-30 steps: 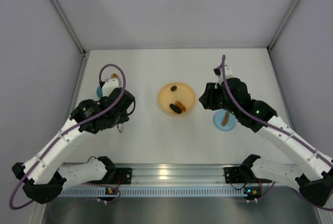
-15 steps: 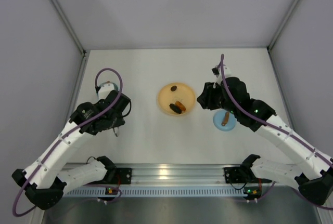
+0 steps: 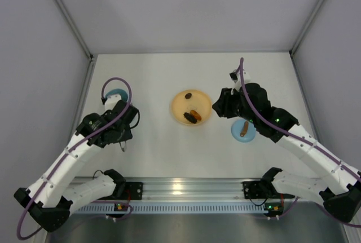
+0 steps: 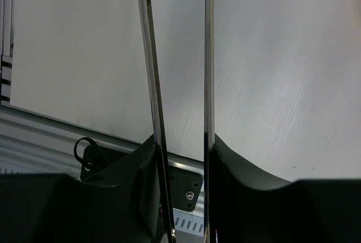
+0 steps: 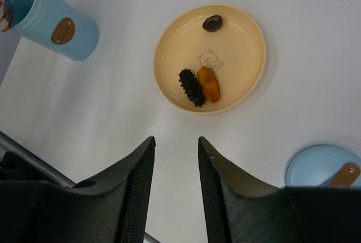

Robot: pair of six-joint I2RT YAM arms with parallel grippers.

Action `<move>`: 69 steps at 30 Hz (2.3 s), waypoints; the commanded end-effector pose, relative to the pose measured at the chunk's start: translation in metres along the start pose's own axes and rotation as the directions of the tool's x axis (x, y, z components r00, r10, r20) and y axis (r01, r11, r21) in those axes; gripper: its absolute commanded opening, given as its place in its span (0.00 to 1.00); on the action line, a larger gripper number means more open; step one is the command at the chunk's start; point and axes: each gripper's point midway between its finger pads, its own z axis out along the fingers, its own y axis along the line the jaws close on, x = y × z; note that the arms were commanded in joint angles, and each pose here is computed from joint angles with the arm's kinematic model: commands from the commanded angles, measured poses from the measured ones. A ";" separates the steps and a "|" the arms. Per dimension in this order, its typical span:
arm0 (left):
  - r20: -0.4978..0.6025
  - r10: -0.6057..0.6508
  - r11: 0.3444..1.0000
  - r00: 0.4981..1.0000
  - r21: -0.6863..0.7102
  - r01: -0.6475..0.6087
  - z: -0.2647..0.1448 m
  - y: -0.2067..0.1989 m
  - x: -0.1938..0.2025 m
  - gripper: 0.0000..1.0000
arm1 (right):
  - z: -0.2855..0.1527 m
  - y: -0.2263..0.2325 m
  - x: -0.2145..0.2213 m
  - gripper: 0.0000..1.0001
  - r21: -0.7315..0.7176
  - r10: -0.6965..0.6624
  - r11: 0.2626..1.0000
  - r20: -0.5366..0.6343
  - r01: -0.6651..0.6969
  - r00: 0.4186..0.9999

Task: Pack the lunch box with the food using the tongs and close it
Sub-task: Place the fake food in the packing box, then pick up the fake food from the plate.

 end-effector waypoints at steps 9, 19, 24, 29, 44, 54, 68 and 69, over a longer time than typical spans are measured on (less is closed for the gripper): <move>-0.048 0.051 0.997 0.998 -0.054 -0.053 0.001 0.017 0.005 0.43 | 0.003 0.008 -0.011 0.36 -0.033 0.014 0.999 0.044 -0.012 0.999; -0.001 0.040 0.999 0.999 -0.025 -0.040 -0.004 0.005 -0.019 0.51 | 0.002 0.008 -0.013 0.36 -0.033 0.009 0.999 0.045 -0.008 0.999; 0.049 0.059 0.998 0.997 0.028 -0.061 -0.023 -0.016 -0.057 0.49 | -0.002 0.009 -0.019 0.36 -0.030 0.006 1.000 0.060 -0.004 0.998; 0.068 0.088 0.990 0.994 0.103 -0.095 -0.031 -0.052 -0.091 0.47 | -0.004 0.007 -0.022 0.36 -0.015 0.005 1.000 0.065 -0.004 0.998; 0.007 0.324 0.879 0.946 0.368 -0.304 0.020 -0.223 -0.046 0.47 | -0.013 -0.007 -0.019 0.36 0.050 -0.011 0.999 0.064 0.007 0.998; -0.084 0.412 0.840 0.907 0.421 -0.342 0.070 -0.260 -0.005 0.48 | -0.014 -0.014 -0.016 0.37 0.080 -0.023 0.997 0.058 0.019 0.998; -0.105 0.425 0.865 0.899 0.341 -0.368 0.107 -0.264 -0.005 0.50 | -0.009 -0.021 -0.007 0.37 0.102 -0.037 0.994 0.046 0.032 0.998; -0.100 0.420 0.868 0.902 0.337 -0.366 0.107 -0.263 -0.008 0.50 | -0.008 -0.021 -0.006 0.37 0.100 -0.037 0.994 0.045 0.032 0.998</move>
